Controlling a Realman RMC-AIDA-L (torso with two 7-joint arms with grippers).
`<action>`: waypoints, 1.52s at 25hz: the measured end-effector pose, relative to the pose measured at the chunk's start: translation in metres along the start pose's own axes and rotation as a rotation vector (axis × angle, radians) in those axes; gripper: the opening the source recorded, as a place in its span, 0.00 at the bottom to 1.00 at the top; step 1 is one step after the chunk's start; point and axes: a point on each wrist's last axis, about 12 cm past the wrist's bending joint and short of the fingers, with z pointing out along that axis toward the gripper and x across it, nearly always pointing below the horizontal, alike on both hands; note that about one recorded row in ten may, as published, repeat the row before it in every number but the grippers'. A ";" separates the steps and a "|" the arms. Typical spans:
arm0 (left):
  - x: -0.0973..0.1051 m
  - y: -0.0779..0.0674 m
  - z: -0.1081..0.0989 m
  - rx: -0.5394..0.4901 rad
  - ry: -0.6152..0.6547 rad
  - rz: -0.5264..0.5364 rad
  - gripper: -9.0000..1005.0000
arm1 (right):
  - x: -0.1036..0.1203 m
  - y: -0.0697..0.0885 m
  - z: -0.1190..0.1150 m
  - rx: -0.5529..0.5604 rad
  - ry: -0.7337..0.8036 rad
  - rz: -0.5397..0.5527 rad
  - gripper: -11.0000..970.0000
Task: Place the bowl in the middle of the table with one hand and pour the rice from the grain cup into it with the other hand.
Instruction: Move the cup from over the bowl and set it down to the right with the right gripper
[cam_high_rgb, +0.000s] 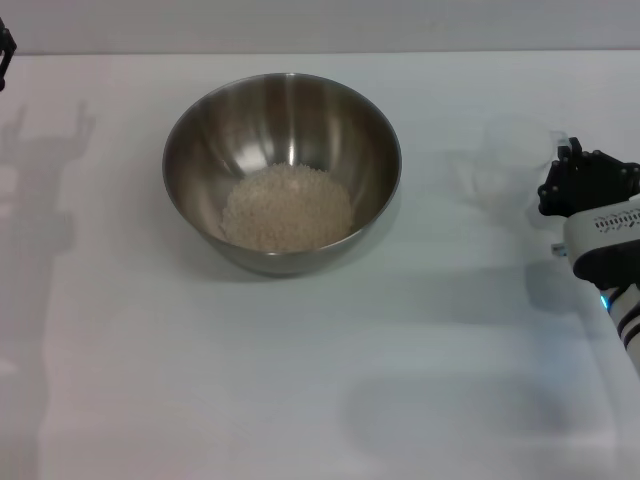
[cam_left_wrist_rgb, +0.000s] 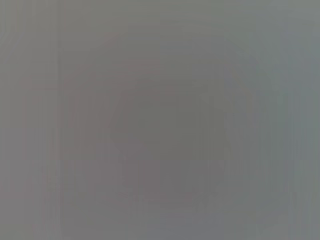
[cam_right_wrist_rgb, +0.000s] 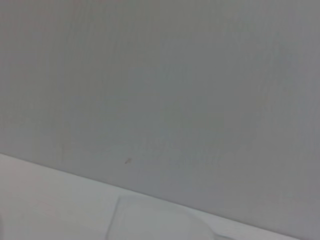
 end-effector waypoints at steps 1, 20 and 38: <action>0.000 0.001 0.000 -0.006 -0.001 -0.012 0.83 | 0.000 0.000 0.000 0.000 0.000 0.000 0.04; 0.000 0.001 0.006 -0.008 0.020 -0.008 0.83 | 0.006 -0.012 -0.014 0.075 -0.025 0.078 0.50; 0.001 -0.001 0.007 0.009 0.035 0.003 0.83 | 0.017 0.003 -0.045 0.029 -0.032 0.076 0.61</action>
